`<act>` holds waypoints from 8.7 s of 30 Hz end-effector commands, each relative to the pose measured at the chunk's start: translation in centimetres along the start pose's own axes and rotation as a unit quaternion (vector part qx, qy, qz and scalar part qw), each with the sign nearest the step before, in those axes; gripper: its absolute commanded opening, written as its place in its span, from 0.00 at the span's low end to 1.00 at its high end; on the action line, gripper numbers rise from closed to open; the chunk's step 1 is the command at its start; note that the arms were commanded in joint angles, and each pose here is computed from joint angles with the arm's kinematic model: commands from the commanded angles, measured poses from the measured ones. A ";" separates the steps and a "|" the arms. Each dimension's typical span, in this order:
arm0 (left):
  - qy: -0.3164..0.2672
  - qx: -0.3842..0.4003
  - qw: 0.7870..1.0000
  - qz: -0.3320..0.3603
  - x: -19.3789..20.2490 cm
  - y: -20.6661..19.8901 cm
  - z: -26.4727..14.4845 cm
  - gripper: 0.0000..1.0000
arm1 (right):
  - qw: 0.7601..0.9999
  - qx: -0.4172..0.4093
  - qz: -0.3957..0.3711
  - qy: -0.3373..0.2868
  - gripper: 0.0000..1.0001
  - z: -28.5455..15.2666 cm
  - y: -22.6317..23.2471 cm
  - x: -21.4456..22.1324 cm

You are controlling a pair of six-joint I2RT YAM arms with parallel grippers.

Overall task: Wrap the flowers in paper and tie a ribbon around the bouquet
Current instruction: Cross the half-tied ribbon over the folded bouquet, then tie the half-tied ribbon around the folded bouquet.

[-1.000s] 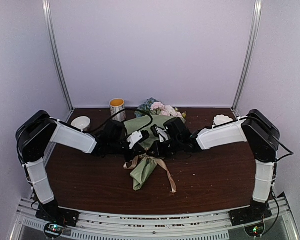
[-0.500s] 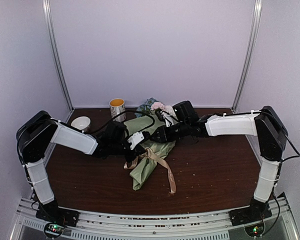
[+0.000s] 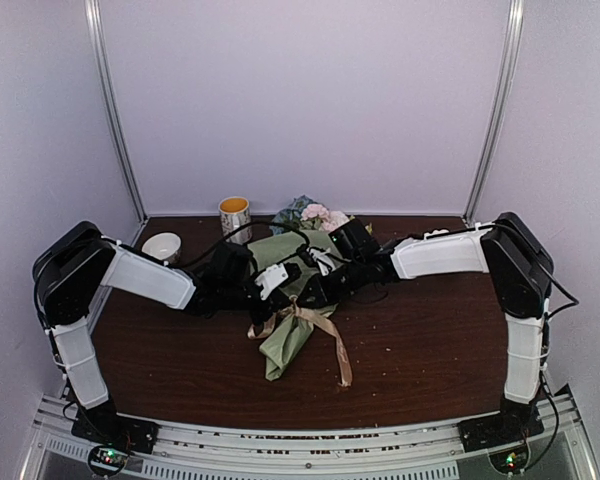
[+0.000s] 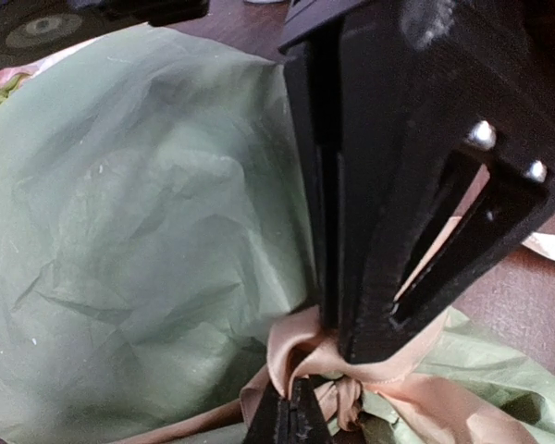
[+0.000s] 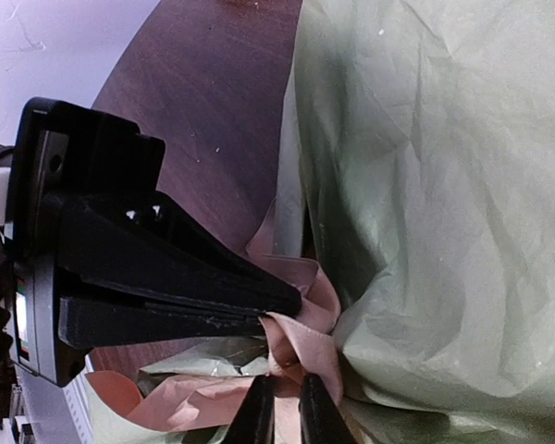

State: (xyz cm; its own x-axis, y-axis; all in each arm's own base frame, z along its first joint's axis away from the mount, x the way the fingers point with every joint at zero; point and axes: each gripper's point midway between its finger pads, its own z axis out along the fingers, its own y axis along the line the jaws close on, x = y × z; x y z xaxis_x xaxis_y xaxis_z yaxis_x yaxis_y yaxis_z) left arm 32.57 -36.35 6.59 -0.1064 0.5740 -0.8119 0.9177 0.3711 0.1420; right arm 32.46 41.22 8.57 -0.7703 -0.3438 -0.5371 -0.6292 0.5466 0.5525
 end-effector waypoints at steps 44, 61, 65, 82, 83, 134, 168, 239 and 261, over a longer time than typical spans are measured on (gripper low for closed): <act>-0.046 0.012 0.998 -0.030 -2.3 1.2 -1.1 0.28 | 0.999 -0.004 -0.019 -0.033 0.00 -0.7 1.1 -1.0; -0.047 0.036 0.998 -0.035 -2.3 0.9 0.4 0.21 | 0.997 -0.018 -0.070 -0.008 0.00 -1.6 3.6 0.5; -0.045 0.038 0.998 -0.037 -1.8 0.8 0.7 0.01 | 0.997 -0.020 -0.069 -0.006 0.00 -1.7 3.7 0.7; -0.072 -0.040 0.996 -0.032 -2.1 1.9 -0.4 0.00 | 0.997 -0.028 -0.056 -0.036 0.29 -5.9 2.0 -1.3; -0.074 -0.040 0.996 -0.031 -2.1 1.9 -0.5 0.00 | 0.997 -0.023 -0.057 -0.044 0.29 -6.1 1.7 -2.0; -0.082 -0.038 0.995 -0.041 -2.4 1.8 -0.8 0.14 | 0.997 -0.058 -0.026 0.037 0.00 0.7 0.6 -0.9; -0.068 0.008 0.998 -0.002 -2.7 0.1 -1.5 0.00 | 0.998 -0.032 -0.045 -0.028 0.00 -2.8 0.4 -3.3; -0.125 -0.018 0.991 -0.042 -3.5 0.8 -1.5 0.00 | 0.997 -0.075 0.011 0.005 0.16 0.3 0.8 -2.7; -0.136 -0.006 0.989 -0.053 -3.8 0.5 -1.7 0.00 | 0.997 -0.077 0.004 0.014 0.00 1.0 1.3 -2.3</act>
State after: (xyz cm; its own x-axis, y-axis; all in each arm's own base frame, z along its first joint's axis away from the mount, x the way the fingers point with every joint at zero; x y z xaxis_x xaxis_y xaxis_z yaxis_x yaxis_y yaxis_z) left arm 32.95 -36.80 8.24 -0.1393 0.3742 -0.9168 0.8977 0.4385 0.0426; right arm 33.07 42.68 8.62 -0.8009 -0.3709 -0.4700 -0.5977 0.4493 0.6640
